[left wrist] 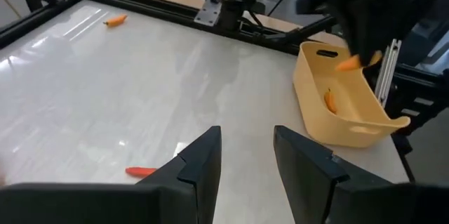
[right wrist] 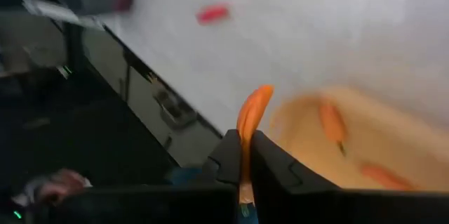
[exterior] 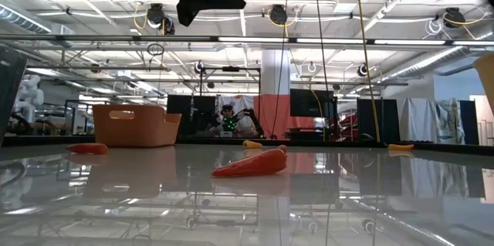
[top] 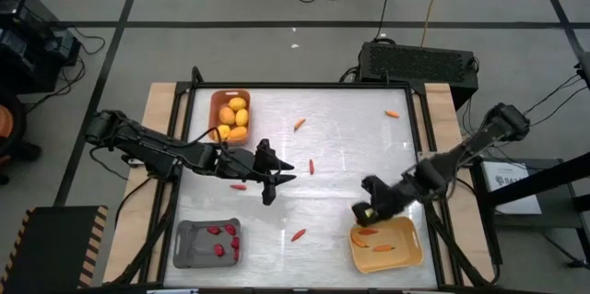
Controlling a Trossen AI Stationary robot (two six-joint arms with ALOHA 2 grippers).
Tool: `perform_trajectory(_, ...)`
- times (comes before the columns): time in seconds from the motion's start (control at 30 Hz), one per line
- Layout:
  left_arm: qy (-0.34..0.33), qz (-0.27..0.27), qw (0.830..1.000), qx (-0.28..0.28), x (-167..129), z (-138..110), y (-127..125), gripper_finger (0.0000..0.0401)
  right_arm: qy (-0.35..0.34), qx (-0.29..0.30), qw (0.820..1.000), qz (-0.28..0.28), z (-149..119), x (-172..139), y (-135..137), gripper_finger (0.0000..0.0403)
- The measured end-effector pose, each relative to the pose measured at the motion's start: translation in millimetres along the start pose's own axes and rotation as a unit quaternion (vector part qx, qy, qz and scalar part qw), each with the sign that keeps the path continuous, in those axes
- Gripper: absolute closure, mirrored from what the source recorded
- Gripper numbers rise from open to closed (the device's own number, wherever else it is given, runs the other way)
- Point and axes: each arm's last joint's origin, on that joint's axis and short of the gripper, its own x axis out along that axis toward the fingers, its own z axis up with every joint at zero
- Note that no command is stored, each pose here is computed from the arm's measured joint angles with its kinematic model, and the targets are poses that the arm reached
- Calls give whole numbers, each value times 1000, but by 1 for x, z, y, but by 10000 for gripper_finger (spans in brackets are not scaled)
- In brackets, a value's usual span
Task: Sort produce into baskets
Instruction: Put the orange chili pepper into the yellow bin, then put the red chili pepper into the yellow bin
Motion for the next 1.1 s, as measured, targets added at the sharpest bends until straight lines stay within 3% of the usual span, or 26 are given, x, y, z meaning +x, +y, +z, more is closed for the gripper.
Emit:
perform_trajectory(0.3, -3, 0, 1000, -2, 0, 1, 0, 263, 60, -16, 995, -82, -55, 29, -15, 354)
perform_trajectory(0.5, -5, -1, 995, -101, 0, 1, 0, 263, 41, -63, 982, -171, -57, 42, -33, 330)
perform_trajectory(0.67, -1, -9, 980, -200, -1, -1, -5, 263, 38, -122, 970, -205, -55, 45, -40, 304)
perform_trajectory(0.83, 18, -40, 971, -234, -5, -6, -19, 263, 36, -162, 965, -205, -54, 44, -40, 272)
perform_trajectory(1.1, 99, -27, 978, -182, -12, -25, -28, 263, 15, -139, 978, -154, -57, 29, -21, 248)
